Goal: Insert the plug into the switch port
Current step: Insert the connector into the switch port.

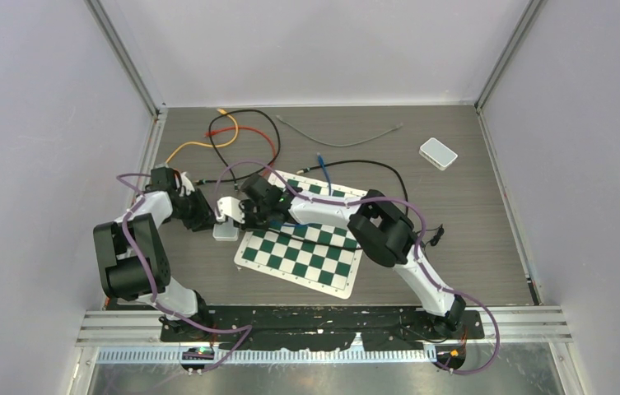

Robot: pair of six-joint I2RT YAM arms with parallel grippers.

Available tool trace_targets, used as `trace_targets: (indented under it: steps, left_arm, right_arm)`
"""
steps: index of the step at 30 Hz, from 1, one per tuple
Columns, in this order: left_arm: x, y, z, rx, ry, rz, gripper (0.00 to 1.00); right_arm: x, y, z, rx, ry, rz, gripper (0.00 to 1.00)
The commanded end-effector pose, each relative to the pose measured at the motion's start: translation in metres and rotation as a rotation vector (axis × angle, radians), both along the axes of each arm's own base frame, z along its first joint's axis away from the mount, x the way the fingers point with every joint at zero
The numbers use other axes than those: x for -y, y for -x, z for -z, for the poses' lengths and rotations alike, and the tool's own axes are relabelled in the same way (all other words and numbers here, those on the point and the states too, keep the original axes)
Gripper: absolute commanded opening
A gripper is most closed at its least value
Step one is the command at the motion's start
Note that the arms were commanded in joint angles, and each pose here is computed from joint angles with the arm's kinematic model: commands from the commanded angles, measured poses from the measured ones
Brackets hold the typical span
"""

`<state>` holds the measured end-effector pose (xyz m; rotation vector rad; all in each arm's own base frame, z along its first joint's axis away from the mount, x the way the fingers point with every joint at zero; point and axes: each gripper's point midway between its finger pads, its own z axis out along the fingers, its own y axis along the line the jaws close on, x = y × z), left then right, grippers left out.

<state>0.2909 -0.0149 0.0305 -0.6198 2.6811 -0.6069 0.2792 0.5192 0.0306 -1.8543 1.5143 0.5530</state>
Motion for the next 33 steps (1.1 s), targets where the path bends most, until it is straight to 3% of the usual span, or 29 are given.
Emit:
trace_targets:
  steps: [1, 6, 12, 15, 22, 33]
  left_arm:
    - [0.063, 0.040, -0.022, -0.110, 0.313, 0.093, 0.28]
    - [0.044, 0.030, -0.036, -0.072, 0.205, 0.046, 0.37]
    - [0.017, 0.011, -0.076, 0.080, 0.129, -0.038, 0.49]
    - [0.010, 0.009, -0.093, 0.109, 0.099, -0.051, 0.52]
    - [-0.011, 0.013, -0.138, 0.251, -0.066, -0.108, 0.70]
    - [-0.003, 0.011, -0.144, 0.320, -0.029, -0.088, 0.79]
  right_arm:
    - [-0.075, 0.020, -0.104, 0.136, -0.407, -0.192, 0.05]
    - [-0.067, 0.002, -0.124, 0.163, -0.428, -0.096, 0.05]
    - [-0.040, -0.009, -0.136, 0.165, -0.483, -0.050, 0.05]
    - [-0.031, -0.012, -0.137, 0.168, -0.489, -0.037, 0.05]
    - [-0.024, -0.022, -0.150, 0.154, -0.509, 0.015, 0.05]
    - [-0.004, -0.033, -0.154, 0.102, -0.524, 0.092, 0.05]
